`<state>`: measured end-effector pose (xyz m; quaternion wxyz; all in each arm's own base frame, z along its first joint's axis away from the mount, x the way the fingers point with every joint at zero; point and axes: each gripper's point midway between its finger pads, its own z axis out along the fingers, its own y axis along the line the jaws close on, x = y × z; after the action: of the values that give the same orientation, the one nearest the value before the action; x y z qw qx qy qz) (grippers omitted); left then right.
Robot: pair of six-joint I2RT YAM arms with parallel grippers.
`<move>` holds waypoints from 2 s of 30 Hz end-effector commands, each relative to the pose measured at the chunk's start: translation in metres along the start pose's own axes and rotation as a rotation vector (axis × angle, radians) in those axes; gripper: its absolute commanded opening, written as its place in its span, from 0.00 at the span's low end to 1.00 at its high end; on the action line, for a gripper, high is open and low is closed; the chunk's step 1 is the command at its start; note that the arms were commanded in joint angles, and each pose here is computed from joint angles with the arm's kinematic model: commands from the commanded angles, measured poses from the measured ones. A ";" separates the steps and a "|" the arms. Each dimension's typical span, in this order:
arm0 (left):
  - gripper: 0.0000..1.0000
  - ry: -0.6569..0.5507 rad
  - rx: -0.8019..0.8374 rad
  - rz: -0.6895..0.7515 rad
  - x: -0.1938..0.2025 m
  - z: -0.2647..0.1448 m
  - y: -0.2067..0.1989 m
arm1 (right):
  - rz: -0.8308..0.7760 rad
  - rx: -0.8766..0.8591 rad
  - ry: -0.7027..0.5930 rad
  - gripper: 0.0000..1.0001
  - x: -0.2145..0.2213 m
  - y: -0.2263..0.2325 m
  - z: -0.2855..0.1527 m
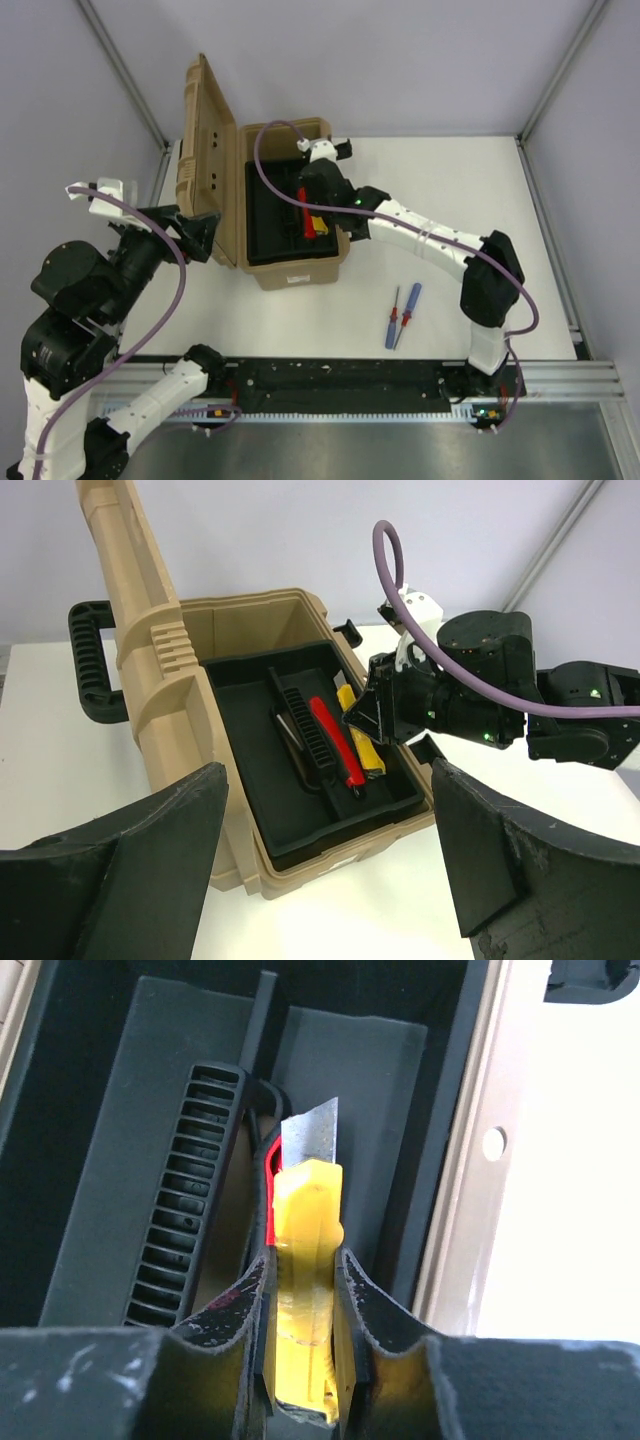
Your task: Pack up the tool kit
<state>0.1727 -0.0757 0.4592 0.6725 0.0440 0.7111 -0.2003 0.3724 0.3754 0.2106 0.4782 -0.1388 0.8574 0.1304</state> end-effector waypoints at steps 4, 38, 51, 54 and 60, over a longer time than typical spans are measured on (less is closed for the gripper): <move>0.87 -0.033 -0.007 0.013 -0.008 -0.002 0.002 | 0.011 0.034 -0.087 0.37 -0.041 -0.006 -0.009; 0.81 0.180 0.324 -0.043 0.018 0.035 -0.069 | 0.526 0.463 0.368 0.58 0.229 -0.203 -0.138; 0.78 0.338 0.470 -0.140 0.086 0.083 -0.115 | 0.535 0.452 0.423 0.41 0.256 -0.200 -0.111; 0.78 0.368 0.450 -0.147 0.102 0.090 -0.116 | 0.542 0.447 0.440 0.39 0.264 -0.198 -0.106; 0.78 0.426 0.411 -0.148 0.137 0.097 -0.114 | 0.542 0.407 0.427 0.06 0.259 -0.193 -0.100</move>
<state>0.2068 -0.2340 0.3493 0.4519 0.1771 0.7920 -0.3703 0.2236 0.1245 0.0183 0.2431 0.1632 0.9558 0.0261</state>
